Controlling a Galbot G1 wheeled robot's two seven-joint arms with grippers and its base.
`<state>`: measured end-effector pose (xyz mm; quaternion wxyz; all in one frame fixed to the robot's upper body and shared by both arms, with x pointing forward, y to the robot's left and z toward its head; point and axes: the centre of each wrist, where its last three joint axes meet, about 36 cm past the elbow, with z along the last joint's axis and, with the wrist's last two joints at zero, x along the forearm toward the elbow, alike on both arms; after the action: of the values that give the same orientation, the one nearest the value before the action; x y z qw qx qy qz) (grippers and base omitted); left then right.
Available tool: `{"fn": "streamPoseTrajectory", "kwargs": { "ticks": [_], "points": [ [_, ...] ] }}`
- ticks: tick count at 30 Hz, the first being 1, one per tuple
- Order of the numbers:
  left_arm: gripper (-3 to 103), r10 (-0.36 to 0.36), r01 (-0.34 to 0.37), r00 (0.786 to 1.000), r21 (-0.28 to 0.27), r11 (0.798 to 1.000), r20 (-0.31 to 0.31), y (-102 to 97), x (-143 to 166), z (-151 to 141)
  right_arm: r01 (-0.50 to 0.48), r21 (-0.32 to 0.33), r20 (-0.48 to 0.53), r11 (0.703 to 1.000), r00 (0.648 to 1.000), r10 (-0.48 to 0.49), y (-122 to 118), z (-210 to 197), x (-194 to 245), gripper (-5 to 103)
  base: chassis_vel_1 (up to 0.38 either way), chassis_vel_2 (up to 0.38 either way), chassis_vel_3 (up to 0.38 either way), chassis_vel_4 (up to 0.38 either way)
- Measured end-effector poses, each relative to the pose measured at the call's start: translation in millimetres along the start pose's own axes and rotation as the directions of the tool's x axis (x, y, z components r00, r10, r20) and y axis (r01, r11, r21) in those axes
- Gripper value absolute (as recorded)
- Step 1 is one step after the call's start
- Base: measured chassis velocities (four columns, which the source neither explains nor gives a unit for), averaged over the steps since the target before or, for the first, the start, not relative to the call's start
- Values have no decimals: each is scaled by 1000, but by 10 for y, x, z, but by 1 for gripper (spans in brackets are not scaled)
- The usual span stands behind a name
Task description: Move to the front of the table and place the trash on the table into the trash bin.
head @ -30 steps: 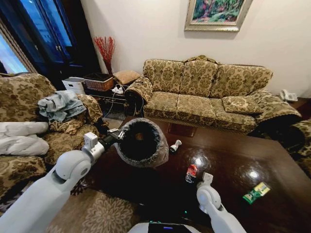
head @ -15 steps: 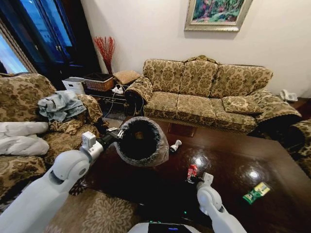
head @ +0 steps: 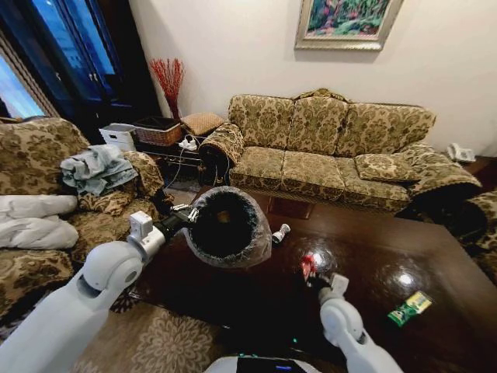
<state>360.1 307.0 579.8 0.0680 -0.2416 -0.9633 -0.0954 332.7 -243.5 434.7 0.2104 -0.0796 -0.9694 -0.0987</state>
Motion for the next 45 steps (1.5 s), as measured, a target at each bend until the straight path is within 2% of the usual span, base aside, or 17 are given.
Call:
{"fn": "streamPoseTrajectory", "kwargs": {
  "ticks": [2,5,6,8,9,12,13,15,16,17,19,24,29,32,34,35,45],
  "points": [
    [4,7,-7,1000,-11,1000,-16,60,-43,-9,94,34,174,995,980,-98,0,-473,225,11,0,0,0,0],
    [4,17,-18,999,-39,999,-36,215,-160,-104,301,154,384,941,859,-338,-8,-1096,626,11,0,0,0,0],
    [4,17,-18,999,-39,999,-36,215,-160,-104,301,154,384,941,859,-338,-8,-1096,626,11,0,0,0,0],
    [4,18,-20,999,-55,998,-37,297,-216,-176,403,244,419,882,776,-470,-11,-1275,731,11,0,0,0,0],
    [4,16,-18,999,-74,997,-35,399,-275,-260,494,334,433,803,676,-596,0,-1474,808,11,0,0,0,0],
    [4,23,-27,999,-88,996,-41,496,-333,-389,608,390,400,691,564,-722,65,-1697,944,11,0,0,0,0],
    [4,23,-27,999,-88,996,-41,496,-333,-389,608,390,400,691,564,-722,65,-1697,944,11,0,0,0,0],
    [4,55,-59,997,-60,996,-60,507,-367,-447,674,401,353,620,511,-784,91,-1700,965,11,0,0,0,0],
    [4,55,-59,997,-60,996,-60,507,-367,-447,674,401,353,620,511,-784,91,-1700,965,11,0,0,0,0],
    [4,75,-78,995,-36,996,-71,509,-404,-456,710,406,320,576,480,-817,99,-1669,949,11,0,0,0,0],
    [4,103,-104,991,-7,995,-83,491,-489,-449,743,394,295,542,456,-840,99,-1615,895,11,0,0,0,0],
    [4,188,-183,978,61,981,-95,345,-781,-389,757,365,285,542,464,-839,76,-1648,772,11,0,0,0,0],
    [4,216,-211,972,66,975,-95,290,-1014,-411,740,383,257,553,490,-833,66,-1799,681,11,0,0,0,0],
    [4,249,-246,966,51,968,-70,256,-1385,-571,700,412,180,583,565,-805,-59,-2030,525,11,0,0,0,0],
    [4,254,-251,965,44,967,-67,254,-1454,-598,690,419,170,591,580,-797,-95,-2067,498,11,0,0,0,0],
    [4,276,-276,959,14,961,-56,252,-1716,-678,668,429,141,608,615,-776,-196,-2184,415,11,0,0,0,0],
    [4,281,-282,958,-15,959,-56,81,-1803,-723,670,463,118,580,602,-790,-319,-2537,310,11,0,0,0,0]
  ]
}}
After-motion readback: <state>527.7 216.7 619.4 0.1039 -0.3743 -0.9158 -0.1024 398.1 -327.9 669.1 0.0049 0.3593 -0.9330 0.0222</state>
